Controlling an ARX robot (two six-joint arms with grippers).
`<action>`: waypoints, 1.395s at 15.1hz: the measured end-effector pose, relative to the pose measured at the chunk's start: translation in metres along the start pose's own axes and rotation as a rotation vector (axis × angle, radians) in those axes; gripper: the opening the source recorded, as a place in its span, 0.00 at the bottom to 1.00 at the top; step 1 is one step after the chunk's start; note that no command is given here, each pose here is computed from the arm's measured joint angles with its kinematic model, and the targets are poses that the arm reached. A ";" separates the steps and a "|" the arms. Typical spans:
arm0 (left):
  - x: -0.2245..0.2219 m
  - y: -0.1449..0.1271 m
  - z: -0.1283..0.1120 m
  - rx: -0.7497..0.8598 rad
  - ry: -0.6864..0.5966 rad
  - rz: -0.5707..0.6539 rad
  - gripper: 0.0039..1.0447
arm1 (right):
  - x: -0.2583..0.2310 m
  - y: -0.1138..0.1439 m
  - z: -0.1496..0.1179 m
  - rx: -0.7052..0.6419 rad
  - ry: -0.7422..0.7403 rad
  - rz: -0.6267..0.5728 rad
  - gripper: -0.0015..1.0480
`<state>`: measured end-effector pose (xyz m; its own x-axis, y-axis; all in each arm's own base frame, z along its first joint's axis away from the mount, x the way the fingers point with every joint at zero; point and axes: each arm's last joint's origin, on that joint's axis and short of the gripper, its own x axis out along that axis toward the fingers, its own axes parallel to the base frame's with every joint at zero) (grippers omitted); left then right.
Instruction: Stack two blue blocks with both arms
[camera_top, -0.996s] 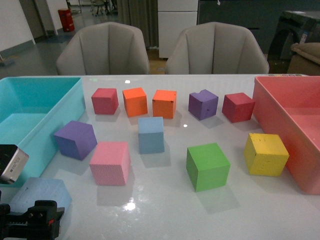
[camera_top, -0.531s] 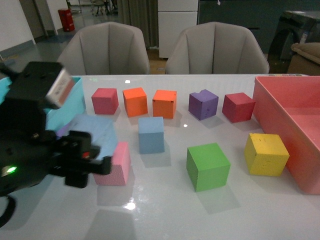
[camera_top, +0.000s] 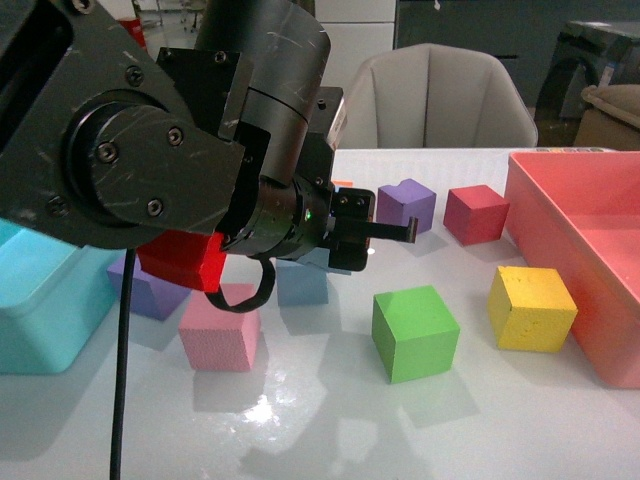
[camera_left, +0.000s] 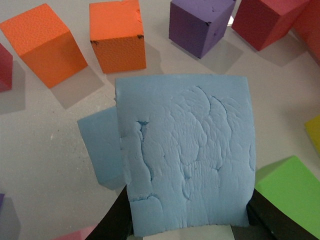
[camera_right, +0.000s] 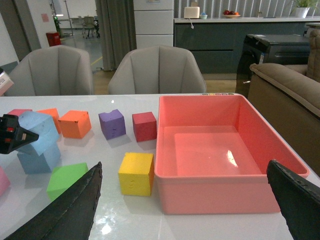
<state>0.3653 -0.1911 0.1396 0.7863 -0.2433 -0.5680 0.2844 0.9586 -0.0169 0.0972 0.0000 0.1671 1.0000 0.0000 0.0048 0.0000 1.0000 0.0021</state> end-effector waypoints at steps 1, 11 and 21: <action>0.008 0.003 0.004 -0.006 0.003 0.012 0.37 | 0.000 0.000 0.000 0.000 0.000 0.000 0.94; 0.033 0.023 0.014 -0.061 0.055 0.065 0.37 | 0.000 0.000 0.000 0.000 0.000 0.000 0.94; 0.033 0.031 0.017 -0.106 -0.007 0.067 0.94 | 0.000 0.000 0.000 0.000 0.000 0.000 0.94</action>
<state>0.4094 -0.1722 0.1339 0.8055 -0.1786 -0.5651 0.1717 0.9829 -0.0659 0.0972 0.0000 0.1672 1.0000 0.0000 0.0051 0.0000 1.0000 0.0025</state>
